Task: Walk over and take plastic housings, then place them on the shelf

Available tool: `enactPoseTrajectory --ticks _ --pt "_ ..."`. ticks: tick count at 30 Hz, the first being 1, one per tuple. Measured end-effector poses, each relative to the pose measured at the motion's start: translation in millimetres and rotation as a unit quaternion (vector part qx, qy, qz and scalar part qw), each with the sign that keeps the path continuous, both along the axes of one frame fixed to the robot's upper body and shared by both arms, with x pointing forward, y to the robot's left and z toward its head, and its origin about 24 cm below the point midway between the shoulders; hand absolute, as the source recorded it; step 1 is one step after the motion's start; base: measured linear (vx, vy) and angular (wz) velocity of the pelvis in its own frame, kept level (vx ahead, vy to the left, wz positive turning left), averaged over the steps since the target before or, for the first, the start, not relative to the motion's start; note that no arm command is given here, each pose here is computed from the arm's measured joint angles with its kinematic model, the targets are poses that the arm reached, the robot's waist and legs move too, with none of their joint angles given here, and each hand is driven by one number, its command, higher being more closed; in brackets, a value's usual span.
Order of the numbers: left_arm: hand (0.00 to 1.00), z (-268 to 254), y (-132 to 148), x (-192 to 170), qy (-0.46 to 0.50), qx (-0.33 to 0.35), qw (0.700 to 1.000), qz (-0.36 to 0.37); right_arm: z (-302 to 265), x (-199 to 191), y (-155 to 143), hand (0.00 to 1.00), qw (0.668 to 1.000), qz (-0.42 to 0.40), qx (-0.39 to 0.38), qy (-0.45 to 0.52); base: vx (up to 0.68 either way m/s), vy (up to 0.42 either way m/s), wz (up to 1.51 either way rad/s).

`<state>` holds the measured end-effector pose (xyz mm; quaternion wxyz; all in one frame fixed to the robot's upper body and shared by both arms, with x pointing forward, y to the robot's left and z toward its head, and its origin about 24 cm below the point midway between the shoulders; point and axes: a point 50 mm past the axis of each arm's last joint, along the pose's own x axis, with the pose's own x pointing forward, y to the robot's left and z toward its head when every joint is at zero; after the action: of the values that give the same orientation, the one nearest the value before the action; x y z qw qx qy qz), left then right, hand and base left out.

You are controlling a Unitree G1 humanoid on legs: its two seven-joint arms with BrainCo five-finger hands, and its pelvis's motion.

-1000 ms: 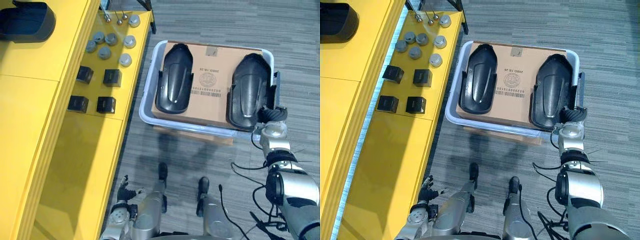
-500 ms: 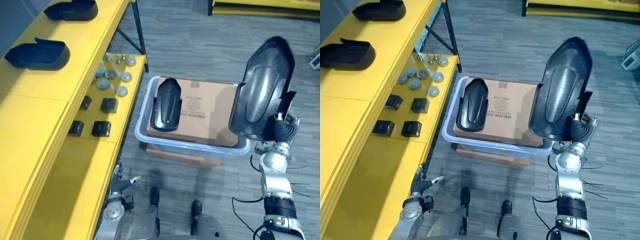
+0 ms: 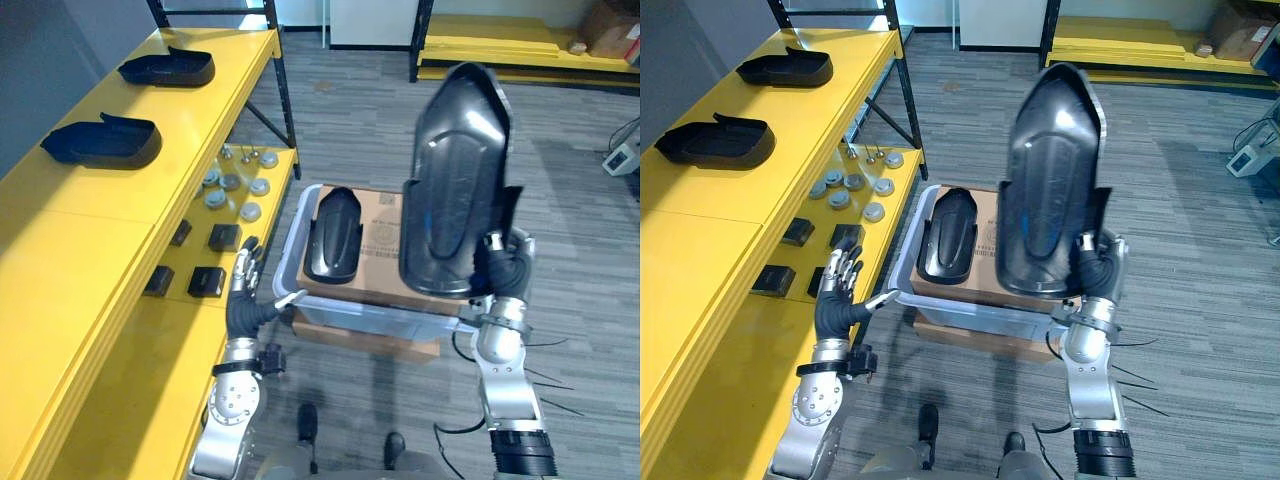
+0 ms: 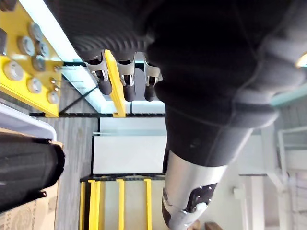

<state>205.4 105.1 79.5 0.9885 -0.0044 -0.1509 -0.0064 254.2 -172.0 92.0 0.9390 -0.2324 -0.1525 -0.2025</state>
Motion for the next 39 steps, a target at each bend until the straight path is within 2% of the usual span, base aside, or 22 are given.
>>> enactPoseTrajectory --ticks 5,11,28,39 --pt "0.0 12.3 -22.1 5.6 -0.027 -0.005 0.999 -0.045 -3.7 -1.7 17.5 1.0 0.999 0.03 -0.022 0.008 -0.03 -0.005 -0.07" --pt "0.0 10.2 -35.5 11.4 -0.019 -0.014 0.997 -0.077 -3.7 -2.7 31.8 1.0 0.997 0.049 -0.053 0.005 0.0 -0.003 -0.01" --pt "0.0 -1.6 -31.0 21.5 0.026 -0.037 0.995 -0.083 -5.7 -4.9 36.5 1.0 0.989 0.082 -0.121 0.007 -0.01 0.003 -0.03" --pt "0.0 -11.9 -26.5 24.3 0.057 -0.052 0.996 -0.032 -8.7 -9.0 52.6 1.0 0.986 0.101 -0.131 0.001 0.0 0.0 0.0"
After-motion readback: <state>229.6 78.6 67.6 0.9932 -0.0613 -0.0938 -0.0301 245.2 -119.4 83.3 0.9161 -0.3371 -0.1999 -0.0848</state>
